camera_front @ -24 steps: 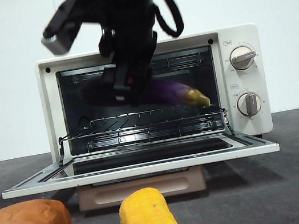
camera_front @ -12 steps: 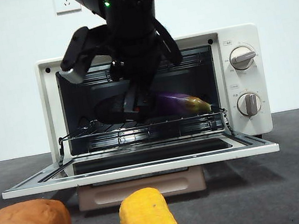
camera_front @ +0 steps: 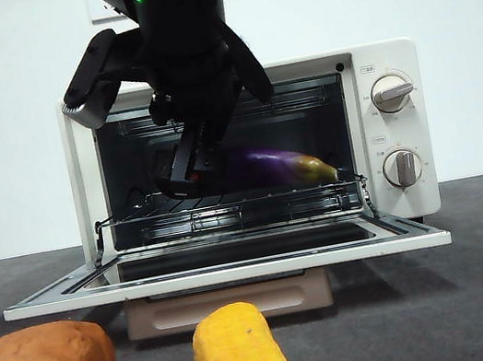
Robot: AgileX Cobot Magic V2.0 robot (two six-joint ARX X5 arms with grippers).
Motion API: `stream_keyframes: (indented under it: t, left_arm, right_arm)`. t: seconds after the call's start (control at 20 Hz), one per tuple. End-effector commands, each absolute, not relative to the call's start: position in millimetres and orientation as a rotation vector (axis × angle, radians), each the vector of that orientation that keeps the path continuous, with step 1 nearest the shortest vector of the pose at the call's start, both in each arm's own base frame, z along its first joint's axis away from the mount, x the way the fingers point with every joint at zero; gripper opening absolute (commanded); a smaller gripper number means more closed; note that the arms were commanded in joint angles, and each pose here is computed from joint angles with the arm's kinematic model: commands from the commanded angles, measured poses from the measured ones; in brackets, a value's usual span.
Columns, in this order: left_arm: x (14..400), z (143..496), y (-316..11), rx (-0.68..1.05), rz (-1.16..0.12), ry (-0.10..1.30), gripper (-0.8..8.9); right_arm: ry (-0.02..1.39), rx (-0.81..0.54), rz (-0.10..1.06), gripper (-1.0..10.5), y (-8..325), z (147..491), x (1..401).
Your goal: Take the eggplant from the table,put the eggplant in the oven
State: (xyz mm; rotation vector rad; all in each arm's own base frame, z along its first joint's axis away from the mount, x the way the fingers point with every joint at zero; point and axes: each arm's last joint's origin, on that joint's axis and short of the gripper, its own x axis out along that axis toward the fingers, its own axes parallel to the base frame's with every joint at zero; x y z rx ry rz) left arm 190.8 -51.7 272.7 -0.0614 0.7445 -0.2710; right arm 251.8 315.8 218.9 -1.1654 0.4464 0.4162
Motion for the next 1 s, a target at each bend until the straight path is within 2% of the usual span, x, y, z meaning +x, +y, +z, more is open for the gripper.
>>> stream_keyframes:
  t: [0.05,0.35,0.45,0.5,0.6,0.7,0.8,1.0]
  left_arm:
    - [202,266,-55,-0.049,-0.274,0.764,0.07]
    - [235,234,-50,-0.076,-0.240,0.878,0.07]
    - [244,222,-50,-0.100,-0.266,0.921,0.07]
    - [248,214,-48,-0.108,-0.257,0.952,0.07]
    - [256,200,-40,-0.165,-0.281,1.016,0.06]
    - [261,188,-32,-0.249,-0.330,1.070,0.06]
    - [262,180,-25,-0.303,-0.368,1.123,0.06]
    - [261,163,-24,-0.384,-0.489,1.219,0.06]
  right_arm:
    - [0.431,-1.134,0.413,3.6,323,221,250]
    - [0.415,-1.077,0.409,3.6,317,240,244]
    - [0.427,-1.037,0.408,3.3,312,252,236]
    - [0.435,-1.001,0.411,2.7,306,264,227]
    - [0.464,-0.900,0.477,1.0,286,298,203]
    - [0.493,-0.800,0.588,0.0,260,329,178]
    - [0.499,-0.707,0.657,0.0,234,355,157]
    - [0.438,-0.569,0.648,0.0,186,394,127]
